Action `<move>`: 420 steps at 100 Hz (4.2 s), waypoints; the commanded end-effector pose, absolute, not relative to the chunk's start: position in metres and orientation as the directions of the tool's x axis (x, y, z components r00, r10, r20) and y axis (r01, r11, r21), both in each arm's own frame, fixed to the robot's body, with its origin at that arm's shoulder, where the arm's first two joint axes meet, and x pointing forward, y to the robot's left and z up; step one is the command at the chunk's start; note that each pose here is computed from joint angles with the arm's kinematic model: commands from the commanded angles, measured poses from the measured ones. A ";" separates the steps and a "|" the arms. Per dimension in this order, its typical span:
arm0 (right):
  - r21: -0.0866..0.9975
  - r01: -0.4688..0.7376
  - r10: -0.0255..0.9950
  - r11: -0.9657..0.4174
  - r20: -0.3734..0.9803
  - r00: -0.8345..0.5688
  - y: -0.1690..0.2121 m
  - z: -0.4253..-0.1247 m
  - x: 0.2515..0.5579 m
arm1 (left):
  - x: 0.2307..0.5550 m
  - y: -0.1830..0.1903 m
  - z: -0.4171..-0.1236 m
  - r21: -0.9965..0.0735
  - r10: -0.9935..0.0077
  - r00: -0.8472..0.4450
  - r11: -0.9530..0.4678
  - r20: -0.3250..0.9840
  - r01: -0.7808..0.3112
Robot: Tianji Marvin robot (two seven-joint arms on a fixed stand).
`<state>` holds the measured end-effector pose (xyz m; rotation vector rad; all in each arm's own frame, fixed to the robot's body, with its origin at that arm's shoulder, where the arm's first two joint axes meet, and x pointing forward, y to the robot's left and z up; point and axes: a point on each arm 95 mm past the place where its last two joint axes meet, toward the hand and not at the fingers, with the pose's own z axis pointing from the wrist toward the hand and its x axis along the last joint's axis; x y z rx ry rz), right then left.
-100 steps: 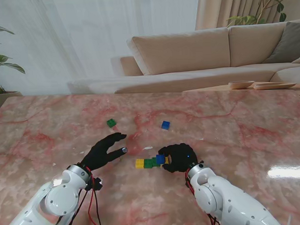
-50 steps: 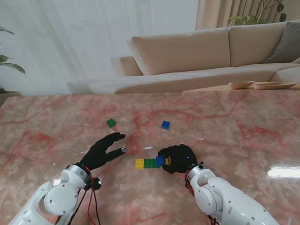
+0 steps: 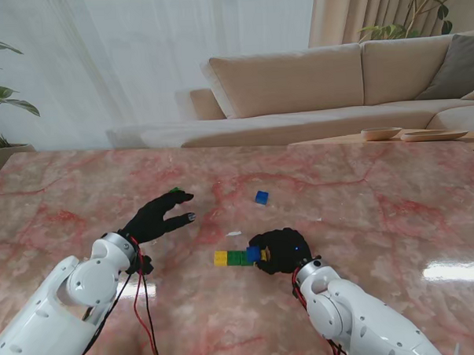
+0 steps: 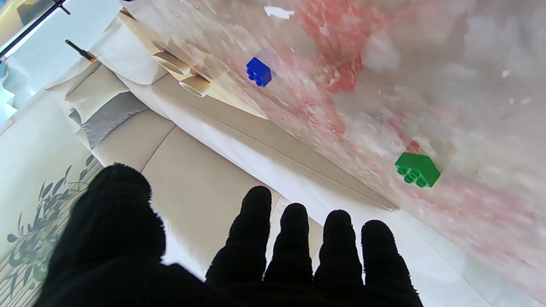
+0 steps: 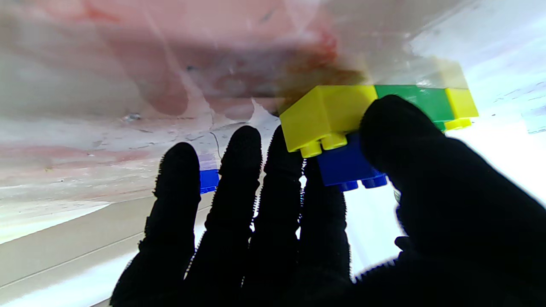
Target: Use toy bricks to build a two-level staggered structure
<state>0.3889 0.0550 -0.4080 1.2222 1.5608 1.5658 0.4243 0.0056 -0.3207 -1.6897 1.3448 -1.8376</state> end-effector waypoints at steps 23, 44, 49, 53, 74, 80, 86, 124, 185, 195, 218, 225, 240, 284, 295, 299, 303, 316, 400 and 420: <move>0.971 0.203 0.907 -0.123 0.193 -0.374 0.057 -0.412 0.389 | 0.477 0.020 -0.294 -0.825 -0.807 -0.246 -0.440 0.536 -0.354; 0.970 0.205 0.907 -0.130 0.200 -0.371 0.060 -0.412 0.391 | 0.508 0.025 -0.290 -0.846 -0.846 -0.233 -0.374 0.479 -0.380; 0.970 0.204 0.907 -0.132 0.201 -0.370 0.060 -0.412 0.391 | 0.515 0.025 -0.290 -0.849 -0.854 -0.223 -0.368 0.470 -0.380; 0.970 0.204 0.907 -0.134 0.203 -0.369 0.061 -0.413 0.392 | 0.521 0.026 -0.289 -0.851 -0.860 -0.217 -0.361 0.462 -0.382; 0.967 0.213 0.905 -0.138 0.210 -0.369 0.061 -0.413 0.391 | 0.546 0.032 -0.292 -0.861 -0.893 -0.207 -0.289 0.400 -0.419; 0.967 0.214 0.904 -0.139 0.212 -0.371 0.061 -0.413 0.391 | 0.552 0.033 -0.295 -0.862 -0.903 -0.194 -0.275 0.384 -0.427; 0.967 0.213 0.904 -0.141 0.213 -0.371 0.061 -0.413 0.391 | 0.557 0.035 -0.298 -0.859 -0.912 -0.176 -0.265 0.370 -0.438; 0.966 0.215 0.901 -0.144 0.218 -0.376 0.061 -0.413 0.391 | 0.580 0.031 -0.318 -0.848 -0.944 -0.073 -0.252 0.321 -0.466; 0.961 0.239 0.895 -0.141 0.227 -0.384 0.060 -0.415 0.390 | 0.594 0.024 -0.351 -0.846 -0.971 -0.036 -0.188 0.237 -0.499; 0.959 0.243 0.893 -0.142 0.230 -0.386 0.061 -0.415 0.389 | 0.594 0.022 -0.355 -0.846 -0.971 -0.042 -0.184 0.236 -0.500; 0.957 0.250 0.890 -0.143 0.235 -0.391 0.061 -0.415 0.389 | 0.591 0.018 -0.363 -0.849 -0.972 -0.056 -0.169 0.226 -0.501; 0.957 0.251 0.889 -0.145 0.237 -0.391 0.061 -0.415 0.389 | 0.590 0.019 -0.365 -0.847 -0.973 -0.056 -0.166 0.224 -0.504; 0.956 0.254 0.888 -0.146 0.240 -0.392 0.061 -0.415 0.389 | 0.588 0.020 -0.367 -0.848 -0.976 -0.065 -0.148 0.209 -0.509; 0.954 0.262 0.884 -0.148 0.246 -0.397 0.064 -0.415 0.388 | 0.581 0.023 -0.378 -0.856 -0.980 -0.091 -0.110 0.180 -0.505; 0.953 0.264 0.883 -0.146 0.246 -0.399 0.064 -0.415 0.387 | 0.579 0.023 -0.381 -0.858 -0.979 -0.104 -0.100 0.175 -0.503; 0.953 0.264 0.883 -0.146 0.245 -0.399 0.064 -0.415 0.387 | 0.578 0.022 -0.382 -0.860 -0.979 -0.106 -0.097 0.172 -0.501; 0.953 0.264 0.883 -0.146 0.246 -0.399 0.064 -0.415 0.387 | 0.577 0.022 -0.382 -0.861 -0.979 -0.108 -0.097 0.173 -0.499; 0.953 0.266 0.883 -0.144 0.245 -0.400 0.064 -0.415 0.387 | 0.575 0.022 -0.385 -0.869 -0.977 -0.105 -0.113 0.185 -0.483; 0.961 0.245 0.889 -0.131 0.224 -0.401 0.069 -0.414 0.395 | 0.518 -0.024 -0.357 -0.928 -0.937 -0.177 -0.247 0.302 -0.278; 0.962 0.238 0.888 -0.135 0.224 -0.401 0.071 -0.413 0.396 | 0.489 -0.037 -0.346 -0.933 -0.924 -0.229 -0.245 0.307 -0.264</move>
